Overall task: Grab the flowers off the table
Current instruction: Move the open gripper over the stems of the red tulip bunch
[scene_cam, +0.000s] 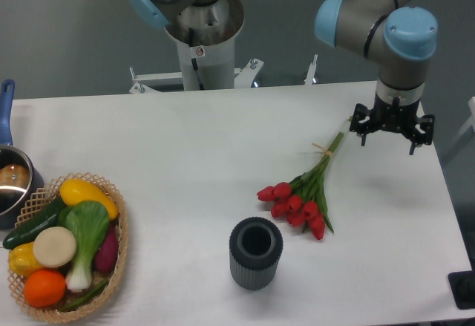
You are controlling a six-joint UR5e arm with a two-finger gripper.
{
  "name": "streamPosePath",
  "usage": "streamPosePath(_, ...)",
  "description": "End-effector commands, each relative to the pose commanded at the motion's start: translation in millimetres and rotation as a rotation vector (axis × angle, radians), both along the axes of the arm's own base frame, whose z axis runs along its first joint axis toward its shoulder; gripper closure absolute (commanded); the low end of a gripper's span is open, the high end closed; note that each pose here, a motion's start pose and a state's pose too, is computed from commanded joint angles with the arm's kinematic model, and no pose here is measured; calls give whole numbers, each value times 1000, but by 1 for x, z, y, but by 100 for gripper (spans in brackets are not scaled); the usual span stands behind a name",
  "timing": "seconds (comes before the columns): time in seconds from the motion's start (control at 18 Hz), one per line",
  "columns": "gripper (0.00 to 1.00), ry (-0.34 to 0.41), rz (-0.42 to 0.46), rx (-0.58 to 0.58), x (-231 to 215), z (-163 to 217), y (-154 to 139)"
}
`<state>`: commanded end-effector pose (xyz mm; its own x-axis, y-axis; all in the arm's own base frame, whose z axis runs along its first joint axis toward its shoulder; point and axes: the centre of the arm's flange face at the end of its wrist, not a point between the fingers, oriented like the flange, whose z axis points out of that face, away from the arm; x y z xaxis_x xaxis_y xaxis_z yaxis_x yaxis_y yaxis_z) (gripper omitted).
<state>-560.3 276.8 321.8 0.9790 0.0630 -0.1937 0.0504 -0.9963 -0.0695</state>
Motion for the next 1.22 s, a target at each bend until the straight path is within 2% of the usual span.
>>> streamPosePath(0.28, 0, -3, -7, 4, 3, -1, 5)
streamPosePath(0.5, 0, -21, -15, 16, 27, -31, 5)
streamPosePath(0.61, 0, -3, -12, 22, 41, -39, 3)
streamPosePath(0.78, 0, -18, -33, 14, 51, -46, 3)
streamPosePath(1.11, 0, -73, -146, -4, 86, -78, 62)
streamPosePath(1.22, 0, -86, -158, -8, 92, -85, 68)
